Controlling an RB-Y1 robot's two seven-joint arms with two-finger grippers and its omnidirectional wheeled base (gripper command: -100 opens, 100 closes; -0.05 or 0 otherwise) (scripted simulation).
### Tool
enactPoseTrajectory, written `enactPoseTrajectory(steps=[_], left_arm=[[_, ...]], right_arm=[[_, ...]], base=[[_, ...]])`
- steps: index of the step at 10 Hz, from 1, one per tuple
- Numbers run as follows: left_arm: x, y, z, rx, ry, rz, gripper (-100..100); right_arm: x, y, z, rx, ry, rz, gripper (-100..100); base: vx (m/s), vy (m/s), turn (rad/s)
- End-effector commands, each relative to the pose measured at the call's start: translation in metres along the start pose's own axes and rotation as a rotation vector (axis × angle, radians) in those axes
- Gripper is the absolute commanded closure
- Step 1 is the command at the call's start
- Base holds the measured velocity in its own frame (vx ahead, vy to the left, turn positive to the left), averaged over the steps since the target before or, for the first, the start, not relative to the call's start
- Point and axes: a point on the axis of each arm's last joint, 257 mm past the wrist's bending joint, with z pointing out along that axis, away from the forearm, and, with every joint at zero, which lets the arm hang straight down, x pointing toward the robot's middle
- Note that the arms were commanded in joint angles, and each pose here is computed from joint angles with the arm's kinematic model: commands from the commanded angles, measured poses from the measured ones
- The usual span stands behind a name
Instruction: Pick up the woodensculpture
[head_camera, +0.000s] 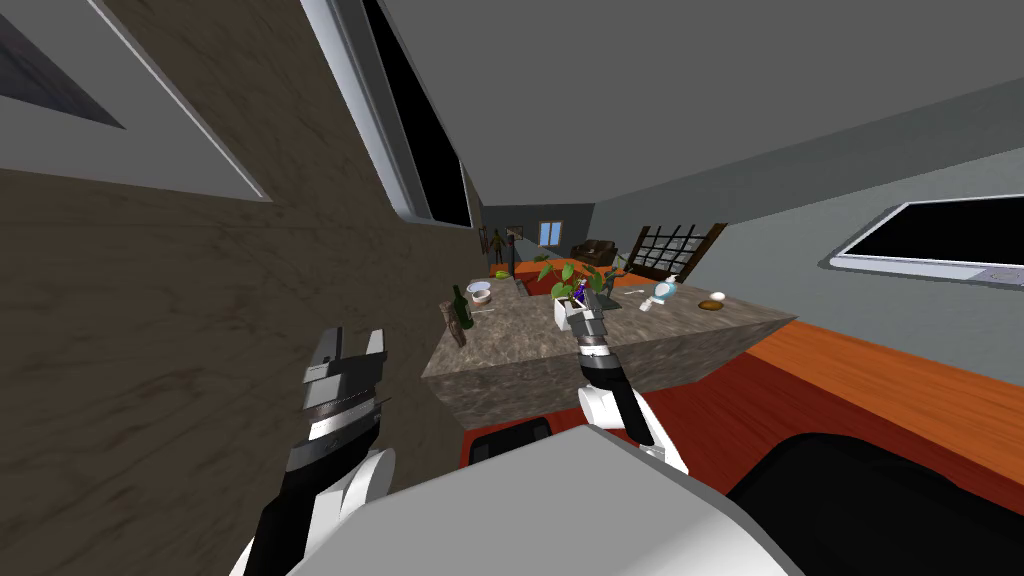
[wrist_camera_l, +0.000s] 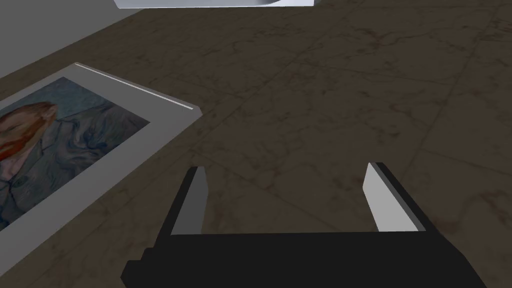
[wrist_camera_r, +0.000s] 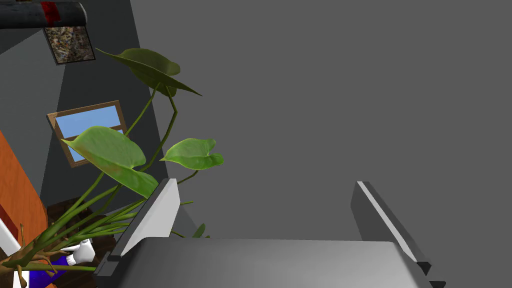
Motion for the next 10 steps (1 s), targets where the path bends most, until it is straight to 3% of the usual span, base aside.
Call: enactPoseTrajectory(steps=[1, 10], left_arm=[[0.006, 0.003, 0.0, -0.004, 0.037, 0.035, -100], [0.04, 0.032, 0.003, -0.009, 0.225, 0.337, -100]], right_arm=[[0.0, 0.0, 0.0, 0.0, 0.0, 0.0, 0], [0.0, 0.0, 0.0, 0.0, 0.0, 0.0, 0]], base=[[-0.022, -0.005, 0.034], [-0.06, -0.014, 0.061]])
